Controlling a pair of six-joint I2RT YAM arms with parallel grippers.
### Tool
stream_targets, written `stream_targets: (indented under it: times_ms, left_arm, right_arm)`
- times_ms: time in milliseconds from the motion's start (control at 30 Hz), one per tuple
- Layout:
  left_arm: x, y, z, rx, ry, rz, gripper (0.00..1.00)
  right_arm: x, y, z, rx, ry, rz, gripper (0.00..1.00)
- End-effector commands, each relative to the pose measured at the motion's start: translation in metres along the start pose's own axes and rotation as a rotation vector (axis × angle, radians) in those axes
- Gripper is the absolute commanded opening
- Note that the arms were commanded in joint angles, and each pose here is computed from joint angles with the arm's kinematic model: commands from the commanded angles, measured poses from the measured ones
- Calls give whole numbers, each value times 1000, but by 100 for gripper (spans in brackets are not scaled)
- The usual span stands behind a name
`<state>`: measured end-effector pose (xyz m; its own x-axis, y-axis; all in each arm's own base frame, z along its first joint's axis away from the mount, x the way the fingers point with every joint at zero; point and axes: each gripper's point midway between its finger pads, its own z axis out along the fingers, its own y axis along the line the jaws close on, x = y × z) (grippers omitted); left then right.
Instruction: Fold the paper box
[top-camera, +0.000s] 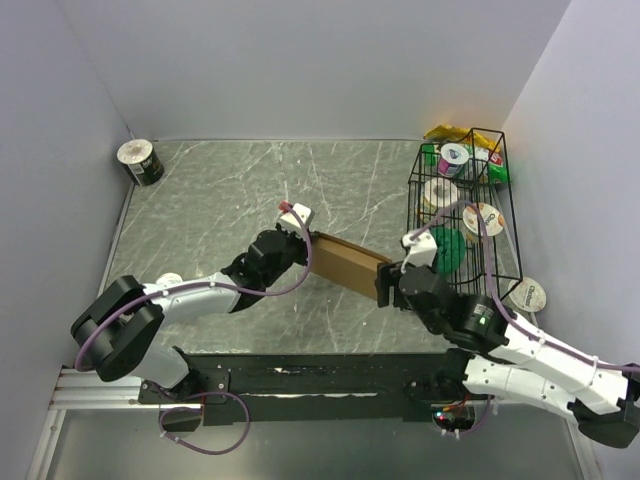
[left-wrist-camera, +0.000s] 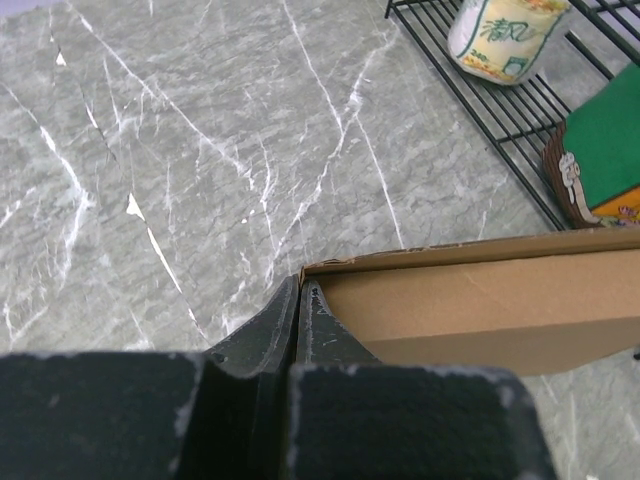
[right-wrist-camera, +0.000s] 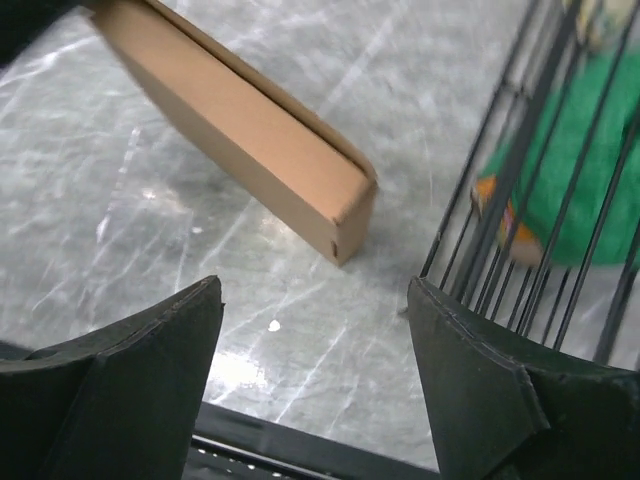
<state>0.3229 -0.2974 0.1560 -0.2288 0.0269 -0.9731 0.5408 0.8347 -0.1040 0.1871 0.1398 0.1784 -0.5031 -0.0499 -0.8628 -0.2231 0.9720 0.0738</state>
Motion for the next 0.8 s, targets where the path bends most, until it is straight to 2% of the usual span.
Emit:
stream_targets:
  times_ms: [0, 67, 233, 533, 567, 767]
  left_arm:
    - [90, 13, -25, 21, 296, 124, 1]
    - [91, 13, -26, 26, 293, 127, 1]
    - [90, 11, -25, 35, 289, 121, 1]
    - [87, 10, -26, 41, 282, 122, 1]
    - [87, 10, -26, 39, 280, 119, 1]
    - [86, 9, -26, 42, 279, 115, 1]
  right_arm:
    - [-67, 27, -16, -104, -78, -172, 82]
    - [-65, 37, -6, -107, -10, -268, 84]
    - [-69, 52, 28, -63, 14, -466, 87]
    - [-59, 71, 68, -79, -56, -584, 93]
    - [-55, 71, 70, -83, -51, -604, 98]
    - [-37, 71, 83, -82, -4, -672, 99]
